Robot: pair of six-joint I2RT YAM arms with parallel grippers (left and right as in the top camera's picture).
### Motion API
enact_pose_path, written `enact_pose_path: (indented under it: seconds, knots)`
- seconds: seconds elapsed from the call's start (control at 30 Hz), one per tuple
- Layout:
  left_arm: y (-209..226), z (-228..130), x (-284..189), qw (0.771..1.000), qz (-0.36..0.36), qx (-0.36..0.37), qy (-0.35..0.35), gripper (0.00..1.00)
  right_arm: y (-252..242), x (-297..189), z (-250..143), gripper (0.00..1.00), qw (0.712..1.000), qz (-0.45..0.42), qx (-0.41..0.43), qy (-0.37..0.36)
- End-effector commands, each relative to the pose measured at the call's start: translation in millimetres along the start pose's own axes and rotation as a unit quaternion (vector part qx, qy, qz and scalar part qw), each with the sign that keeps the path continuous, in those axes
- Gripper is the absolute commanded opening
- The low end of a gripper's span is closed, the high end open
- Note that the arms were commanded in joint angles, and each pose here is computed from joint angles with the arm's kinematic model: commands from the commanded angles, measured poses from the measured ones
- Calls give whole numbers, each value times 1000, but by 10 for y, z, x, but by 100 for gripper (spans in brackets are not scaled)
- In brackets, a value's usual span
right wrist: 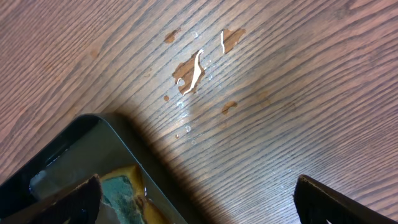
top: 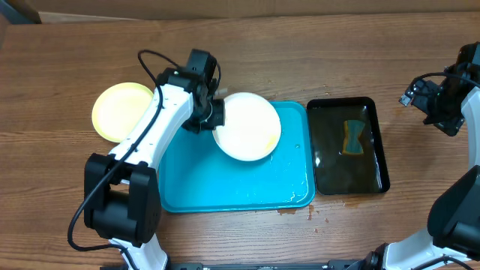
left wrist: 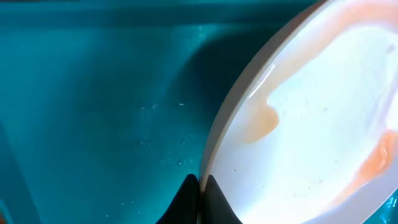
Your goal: Clean dirty plates on tray and stack at the side
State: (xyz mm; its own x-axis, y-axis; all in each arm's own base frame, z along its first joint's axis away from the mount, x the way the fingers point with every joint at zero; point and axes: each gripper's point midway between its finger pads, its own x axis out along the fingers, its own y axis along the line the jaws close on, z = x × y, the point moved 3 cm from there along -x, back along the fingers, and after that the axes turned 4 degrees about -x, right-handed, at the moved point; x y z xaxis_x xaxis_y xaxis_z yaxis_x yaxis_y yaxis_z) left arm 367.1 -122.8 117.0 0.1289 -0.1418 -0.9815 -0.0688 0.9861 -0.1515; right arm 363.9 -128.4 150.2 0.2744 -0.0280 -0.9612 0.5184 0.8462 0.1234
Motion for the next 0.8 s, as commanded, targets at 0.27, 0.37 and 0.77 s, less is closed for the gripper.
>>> enact_pose_path:
  seconds: [0.27, 0.37, 0.77]
  knots:
    - [-403, 327, -505, 996, -9, 50, -78, 4, 21, -38, 29, 100, 1000, 3, -1, -8]
    - [-655, 321, -569, 991, 3, 72, -109, 4, 21, -38, 29, 100, 1000, 3, 0, -8]
    - [-1794, -19, -748, 937, 76, 195, -281, 4, 21, -38, 29, 100, 1000, 3, 0, -8]
